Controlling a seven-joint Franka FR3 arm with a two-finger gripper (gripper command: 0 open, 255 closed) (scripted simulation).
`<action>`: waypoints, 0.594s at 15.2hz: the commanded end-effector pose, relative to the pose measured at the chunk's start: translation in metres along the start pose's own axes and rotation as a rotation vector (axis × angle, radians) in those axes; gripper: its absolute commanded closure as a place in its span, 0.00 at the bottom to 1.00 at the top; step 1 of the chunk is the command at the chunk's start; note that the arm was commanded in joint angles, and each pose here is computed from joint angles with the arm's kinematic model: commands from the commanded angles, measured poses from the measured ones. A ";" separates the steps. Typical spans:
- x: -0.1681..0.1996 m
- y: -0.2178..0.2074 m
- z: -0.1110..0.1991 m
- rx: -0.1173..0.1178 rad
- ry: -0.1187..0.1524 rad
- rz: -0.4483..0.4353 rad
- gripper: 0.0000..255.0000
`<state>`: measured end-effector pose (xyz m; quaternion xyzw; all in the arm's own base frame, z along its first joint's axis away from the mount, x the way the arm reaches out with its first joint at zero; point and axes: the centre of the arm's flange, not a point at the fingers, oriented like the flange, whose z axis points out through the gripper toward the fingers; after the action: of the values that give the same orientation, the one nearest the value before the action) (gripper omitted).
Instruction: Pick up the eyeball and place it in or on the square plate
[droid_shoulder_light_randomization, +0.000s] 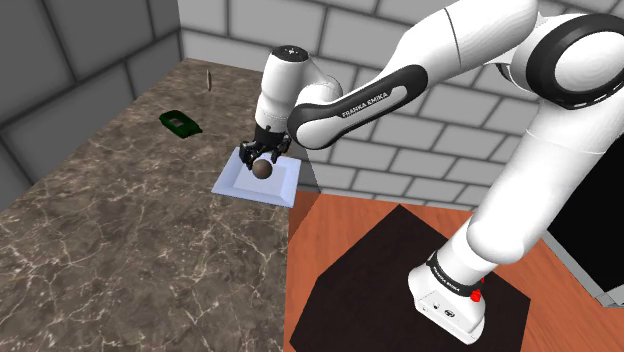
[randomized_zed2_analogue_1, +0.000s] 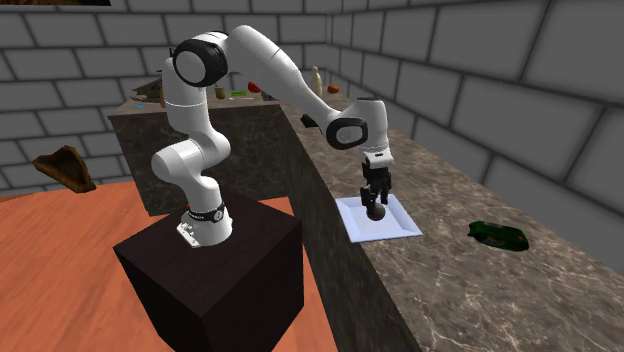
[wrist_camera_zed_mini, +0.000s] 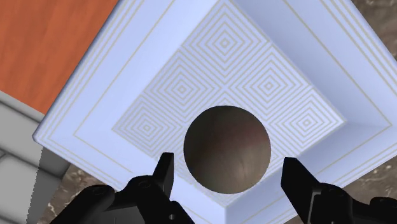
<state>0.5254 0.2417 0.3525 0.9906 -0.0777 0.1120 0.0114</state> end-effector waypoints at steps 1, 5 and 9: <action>0.000 0.000 0.000 0.000 0.000 0.000 0.00; 0.000 0.000 0.000 0.000 0.000 0.000 0.00; 0.000 0.000 -0.050 0.000 0.000 0.000 0.00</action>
<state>0.5199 0.2403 0.3879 0.9905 -0.0780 0.1128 0.0114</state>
